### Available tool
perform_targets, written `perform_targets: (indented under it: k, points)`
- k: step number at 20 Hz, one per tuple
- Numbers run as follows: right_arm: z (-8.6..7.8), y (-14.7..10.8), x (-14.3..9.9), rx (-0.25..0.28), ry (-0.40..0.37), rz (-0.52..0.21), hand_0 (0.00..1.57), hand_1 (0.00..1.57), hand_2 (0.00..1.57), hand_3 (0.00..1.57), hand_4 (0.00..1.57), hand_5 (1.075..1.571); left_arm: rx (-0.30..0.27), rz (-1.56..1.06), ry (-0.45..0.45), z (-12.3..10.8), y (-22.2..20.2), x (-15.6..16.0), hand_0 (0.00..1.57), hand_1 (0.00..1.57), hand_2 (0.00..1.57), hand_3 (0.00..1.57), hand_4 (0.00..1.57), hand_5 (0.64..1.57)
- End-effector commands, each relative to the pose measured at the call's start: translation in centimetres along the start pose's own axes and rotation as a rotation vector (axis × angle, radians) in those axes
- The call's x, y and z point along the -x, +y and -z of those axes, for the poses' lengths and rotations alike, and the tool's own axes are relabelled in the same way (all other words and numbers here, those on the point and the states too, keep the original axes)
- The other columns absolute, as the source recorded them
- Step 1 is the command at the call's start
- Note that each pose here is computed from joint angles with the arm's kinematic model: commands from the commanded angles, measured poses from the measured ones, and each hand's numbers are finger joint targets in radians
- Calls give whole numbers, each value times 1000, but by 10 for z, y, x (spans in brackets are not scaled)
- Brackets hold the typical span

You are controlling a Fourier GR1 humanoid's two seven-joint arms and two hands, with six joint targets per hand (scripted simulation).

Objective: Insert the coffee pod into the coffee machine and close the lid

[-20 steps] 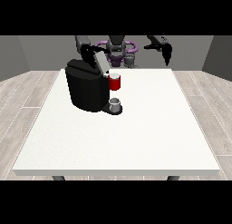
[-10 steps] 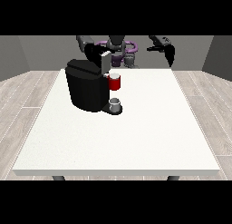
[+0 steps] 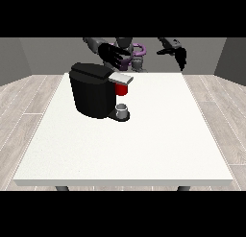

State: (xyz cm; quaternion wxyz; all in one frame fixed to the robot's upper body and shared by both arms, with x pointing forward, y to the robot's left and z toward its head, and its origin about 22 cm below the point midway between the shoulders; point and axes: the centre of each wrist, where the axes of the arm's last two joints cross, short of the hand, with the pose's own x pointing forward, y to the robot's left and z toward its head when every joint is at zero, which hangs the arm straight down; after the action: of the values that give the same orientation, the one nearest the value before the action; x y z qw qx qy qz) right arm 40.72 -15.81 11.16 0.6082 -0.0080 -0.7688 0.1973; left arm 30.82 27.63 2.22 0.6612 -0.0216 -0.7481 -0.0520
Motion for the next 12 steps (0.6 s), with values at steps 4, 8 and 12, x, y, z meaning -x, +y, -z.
perform_targets:
  k: [4, 8, 12]
  points:
    - [11, -3, -6, 20, -18, 2, 0, 0, 0, 0, 125, 1571, 53, -9, -56, -4, -35, -2, 0, 0, 0, 0, 196, 1571]
    - [-10, 40, 2, -115, -57, 86, 0, 0, 0, 0, 132, 1571, -19, -25, 0, -17, 2, 21, 0, 0, 0, 0, 165, 1571]
    - [-49, 61, 38, -146, -107, 194, 0, 0, 0, 0, 275, 1571, -10, -41, -23, -23, -14, 30, 0, 0, 0, 0, 192, 1571]
